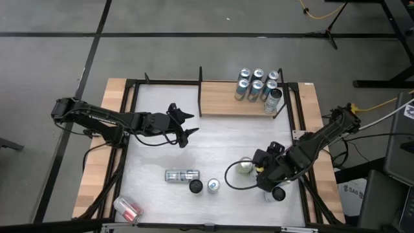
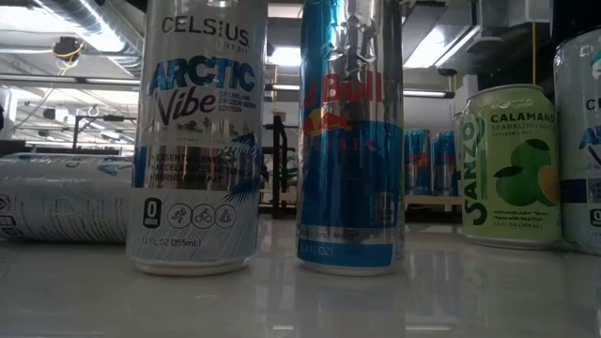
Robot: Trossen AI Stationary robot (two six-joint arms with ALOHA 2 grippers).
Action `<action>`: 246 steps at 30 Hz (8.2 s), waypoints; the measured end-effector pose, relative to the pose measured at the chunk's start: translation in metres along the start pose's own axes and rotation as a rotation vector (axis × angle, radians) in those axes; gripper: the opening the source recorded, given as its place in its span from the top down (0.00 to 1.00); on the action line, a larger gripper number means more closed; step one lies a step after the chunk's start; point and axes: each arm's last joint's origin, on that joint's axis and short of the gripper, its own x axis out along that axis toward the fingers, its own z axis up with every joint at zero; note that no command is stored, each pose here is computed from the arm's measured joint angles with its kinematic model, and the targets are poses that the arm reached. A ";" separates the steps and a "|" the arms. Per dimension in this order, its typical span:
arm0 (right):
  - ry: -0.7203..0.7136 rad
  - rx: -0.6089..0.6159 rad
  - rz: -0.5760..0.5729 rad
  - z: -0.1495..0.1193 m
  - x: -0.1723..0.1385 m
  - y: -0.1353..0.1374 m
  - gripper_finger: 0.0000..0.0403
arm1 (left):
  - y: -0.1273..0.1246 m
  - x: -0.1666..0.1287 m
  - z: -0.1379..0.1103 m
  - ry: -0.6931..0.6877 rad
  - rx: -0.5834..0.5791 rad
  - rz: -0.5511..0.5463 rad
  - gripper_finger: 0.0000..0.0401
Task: Place canned beverage on shelf
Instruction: Put the white-blue soda can on the shelf aligned with the other white-blue soda can
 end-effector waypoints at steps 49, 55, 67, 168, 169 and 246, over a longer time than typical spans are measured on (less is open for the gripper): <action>0.042 -0.061 0.002 -0.012 0.052 -0.001 0.36 | 0.000 0.000 0.000 0.000 0.000 0.000 0.30; 0.047 -0.113 0.052 -0.004 0.039 0.001 0.39 | 0.000 0.000 0.000 0.000 0.000 0.000 0.30; 0.138 -0.200 0.047 0.024 -0.002 -0.024 0.38 | 0.000 0.000 0.000 -0.001 -0.001 0.001 0.30; -0.006 -0.307 -0.147 0.112 0.023 -0.296 0.28 | 0.000 0.000 0.000 -0.003 -0.012 -0.001 0.30; -0.007 -0.307 -0.147 0.112 0.023 -0.296 0.28 | 0.000 0.000 0.000 -0.003 -0.012 -0.001 0.30; -0.009 -0.278 -0.136 0.112 0.023 -0.296 0.28 | 0.000 0.000 0.000 -0.003 -0.011 -0.001 0.30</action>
